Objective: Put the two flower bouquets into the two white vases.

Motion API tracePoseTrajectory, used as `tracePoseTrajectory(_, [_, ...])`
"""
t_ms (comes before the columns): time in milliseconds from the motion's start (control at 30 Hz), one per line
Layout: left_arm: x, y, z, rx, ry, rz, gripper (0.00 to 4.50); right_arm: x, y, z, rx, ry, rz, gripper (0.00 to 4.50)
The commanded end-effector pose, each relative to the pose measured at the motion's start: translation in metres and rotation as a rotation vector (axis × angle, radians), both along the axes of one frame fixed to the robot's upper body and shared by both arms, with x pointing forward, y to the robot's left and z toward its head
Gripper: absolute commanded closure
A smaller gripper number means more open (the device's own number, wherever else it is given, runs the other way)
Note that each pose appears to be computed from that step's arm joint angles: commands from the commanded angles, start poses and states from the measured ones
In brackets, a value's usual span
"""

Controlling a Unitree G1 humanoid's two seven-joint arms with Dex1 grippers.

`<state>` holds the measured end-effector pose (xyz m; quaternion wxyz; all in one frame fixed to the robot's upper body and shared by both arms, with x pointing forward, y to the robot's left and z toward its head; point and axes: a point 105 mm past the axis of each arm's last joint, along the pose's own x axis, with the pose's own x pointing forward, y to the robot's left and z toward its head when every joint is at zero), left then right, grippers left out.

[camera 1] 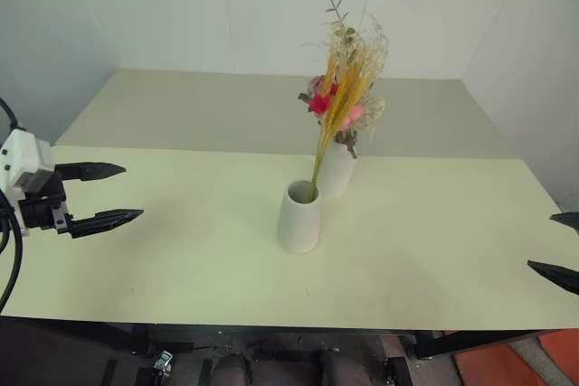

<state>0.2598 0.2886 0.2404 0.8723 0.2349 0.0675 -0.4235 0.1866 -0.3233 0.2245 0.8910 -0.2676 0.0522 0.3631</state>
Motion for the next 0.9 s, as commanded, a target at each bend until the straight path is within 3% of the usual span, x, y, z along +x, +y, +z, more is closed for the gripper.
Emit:
tracePoseTrajectory(33, [-0.0024,-0.0047,0.0095,0.019,-0.033,-0.024,0.0,-0.0005,0.0003,0.0067,-0.025,-0.03,0.0,0.04])
tracePoseTrajectory(900, [0.0,-0.0058,0.0092,0.008,-0.048,-0.02,0.0,0.0055,0.0076,0.0095,-0.029,-0.057,0.011,0.04])
